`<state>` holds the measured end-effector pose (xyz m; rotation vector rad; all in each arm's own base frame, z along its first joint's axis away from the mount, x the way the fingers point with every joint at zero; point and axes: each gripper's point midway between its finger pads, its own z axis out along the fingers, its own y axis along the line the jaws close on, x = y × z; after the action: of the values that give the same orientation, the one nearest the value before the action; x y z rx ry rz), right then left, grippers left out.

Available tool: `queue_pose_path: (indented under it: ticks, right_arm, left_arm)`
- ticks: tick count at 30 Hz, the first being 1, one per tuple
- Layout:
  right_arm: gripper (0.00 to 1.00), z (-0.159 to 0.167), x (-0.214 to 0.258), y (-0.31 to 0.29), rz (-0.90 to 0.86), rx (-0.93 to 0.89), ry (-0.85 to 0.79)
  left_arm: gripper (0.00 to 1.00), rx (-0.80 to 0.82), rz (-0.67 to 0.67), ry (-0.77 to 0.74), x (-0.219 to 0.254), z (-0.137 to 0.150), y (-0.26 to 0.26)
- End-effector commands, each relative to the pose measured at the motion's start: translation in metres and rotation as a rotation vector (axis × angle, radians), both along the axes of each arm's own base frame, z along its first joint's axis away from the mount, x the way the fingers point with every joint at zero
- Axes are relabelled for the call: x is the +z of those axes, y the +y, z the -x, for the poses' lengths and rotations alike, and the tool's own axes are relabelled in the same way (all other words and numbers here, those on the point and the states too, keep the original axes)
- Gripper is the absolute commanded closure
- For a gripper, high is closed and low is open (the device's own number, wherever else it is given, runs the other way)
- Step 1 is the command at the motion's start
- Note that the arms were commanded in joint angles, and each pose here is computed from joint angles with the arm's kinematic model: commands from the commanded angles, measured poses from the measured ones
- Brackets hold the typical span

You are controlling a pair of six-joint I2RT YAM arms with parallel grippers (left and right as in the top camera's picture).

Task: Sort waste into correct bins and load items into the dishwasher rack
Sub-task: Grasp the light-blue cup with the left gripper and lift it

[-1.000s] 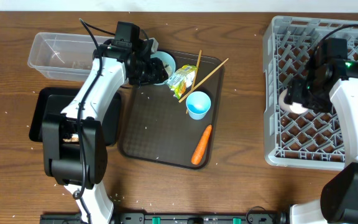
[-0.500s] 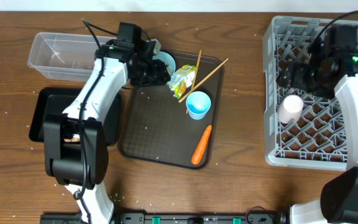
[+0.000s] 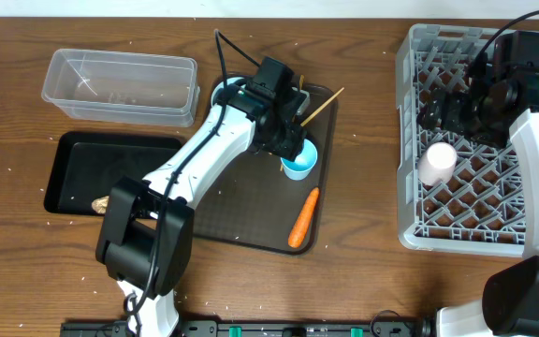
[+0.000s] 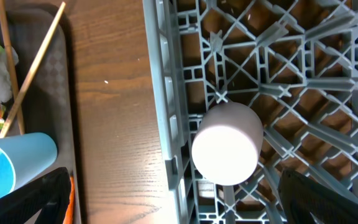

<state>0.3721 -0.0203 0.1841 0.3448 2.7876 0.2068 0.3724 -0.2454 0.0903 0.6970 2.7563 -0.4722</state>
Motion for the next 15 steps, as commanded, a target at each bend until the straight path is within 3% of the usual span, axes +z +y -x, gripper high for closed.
queue_pose_path:
  ticks: [1, 4, 5, 11, 12, 15]
  right_arm:
    - [0.01, 0.0, 0.004, 0.0, -0.004, 0.009, -0.006]
    - [0.01, 0.001, 0.003, 0.0, -0.004, 0.009, -0.001]
    - [0.01, 0.001, 0.003, 0.0, -0.004, 0.009, -0.001]
    - [0.08, 0.001, 0.003, 0.001, -0.002, 0.017, 0.001]
    - [0.1, 0.002, 0.003, 0.001, -0.003, 0.017, 0.001]
    - [0.17, 0.002, 0.003, 0.003, -0.003, 0.021, 0.003]
  left_arm:
    - [0.38, 0.014, -0.086, -0.02, -0.012, -0.006, 0.015]
    - [0.38, 0.021, -0.127, -0.005, -0.026, -0.007, 0.02]
    - [0.43, 0.021, -0.13, 0.003, -0.029, -0.007, 0.02]
    - [0.81, 0.028, -0.137, 0.024, -0.038, -0.005, 0.02]
    - [0.94, 0.028, -0.137, 0.023, -0.038, -0.006, 0.02]
    - [0.94, 0.038, -0.134, 0.024, -0.036, -0.006, 0.02]
